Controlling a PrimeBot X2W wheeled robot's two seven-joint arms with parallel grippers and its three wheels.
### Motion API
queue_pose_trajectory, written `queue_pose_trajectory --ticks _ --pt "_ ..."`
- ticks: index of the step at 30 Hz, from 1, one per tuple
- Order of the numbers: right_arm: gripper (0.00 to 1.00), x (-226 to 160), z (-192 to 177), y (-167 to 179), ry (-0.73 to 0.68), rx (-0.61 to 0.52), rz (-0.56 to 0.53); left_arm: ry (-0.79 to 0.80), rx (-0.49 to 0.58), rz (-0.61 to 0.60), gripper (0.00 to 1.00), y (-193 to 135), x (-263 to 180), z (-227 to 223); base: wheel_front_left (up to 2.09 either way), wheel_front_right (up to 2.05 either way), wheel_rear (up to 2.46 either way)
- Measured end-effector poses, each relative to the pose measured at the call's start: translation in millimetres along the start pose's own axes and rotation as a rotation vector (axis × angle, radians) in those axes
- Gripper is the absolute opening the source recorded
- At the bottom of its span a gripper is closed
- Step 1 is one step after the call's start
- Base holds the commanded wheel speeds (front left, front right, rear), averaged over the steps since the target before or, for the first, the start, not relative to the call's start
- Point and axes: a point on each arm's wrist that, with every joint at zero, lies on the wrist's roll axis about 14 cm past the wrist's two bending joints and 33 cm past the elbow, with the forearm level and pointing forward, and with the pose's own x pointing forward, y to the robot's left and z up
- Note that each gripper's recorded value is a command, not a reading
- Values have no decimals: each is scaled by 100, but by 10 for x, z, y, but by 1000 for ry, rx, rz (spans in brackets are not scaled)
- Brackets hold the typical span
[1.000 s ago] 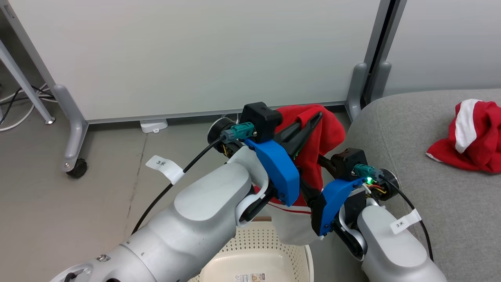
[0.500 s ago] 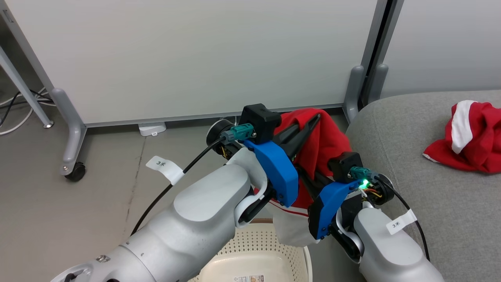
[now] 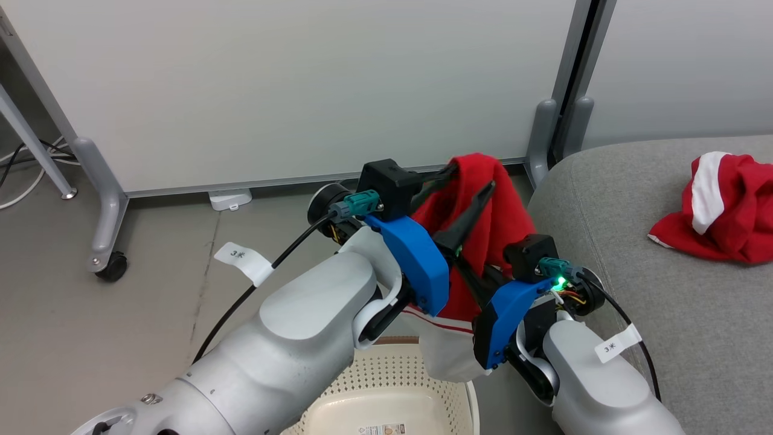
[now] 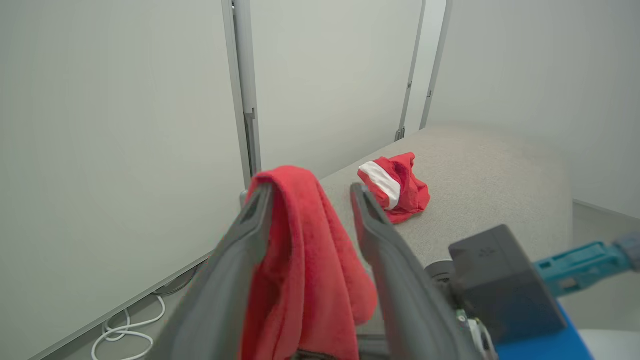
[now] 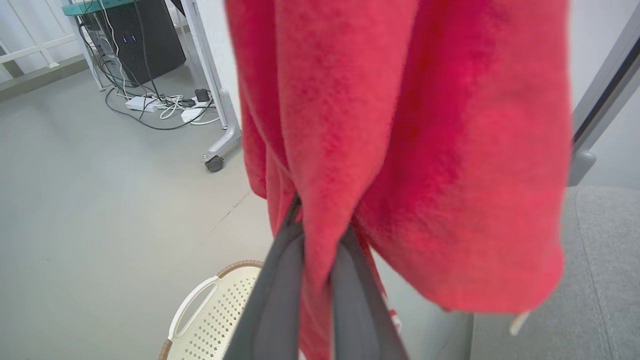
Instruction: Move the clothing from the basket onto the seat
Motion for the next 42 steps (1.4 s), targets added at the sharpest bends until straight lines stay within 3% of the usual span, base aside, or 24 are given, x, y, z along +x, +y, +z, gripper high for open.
queue_pose_trajectory --ticks 10,14,23,32,42 --pt "0 -4 24 -28 -21 4 -4 2 -24 78 100 308 -163 -162 0 0 0" --pt "0 11 78 -62 -47 9 -10 2 -97 152 100 543 -352 -320 0 0 0" --pt "0 -115 121 -194 -93 2 -51 -54 -79 307 100 915 -773 -467 0 0 0" --pt "0 -526 54 -624 -106 23 -214 -92 -89 417 100 1014 -1059 -641 0 0 0" --pt "0 -1199 -91 -1086 -90 61 -436 -29 -110 379 100 839 -965 -977 0 0 0"
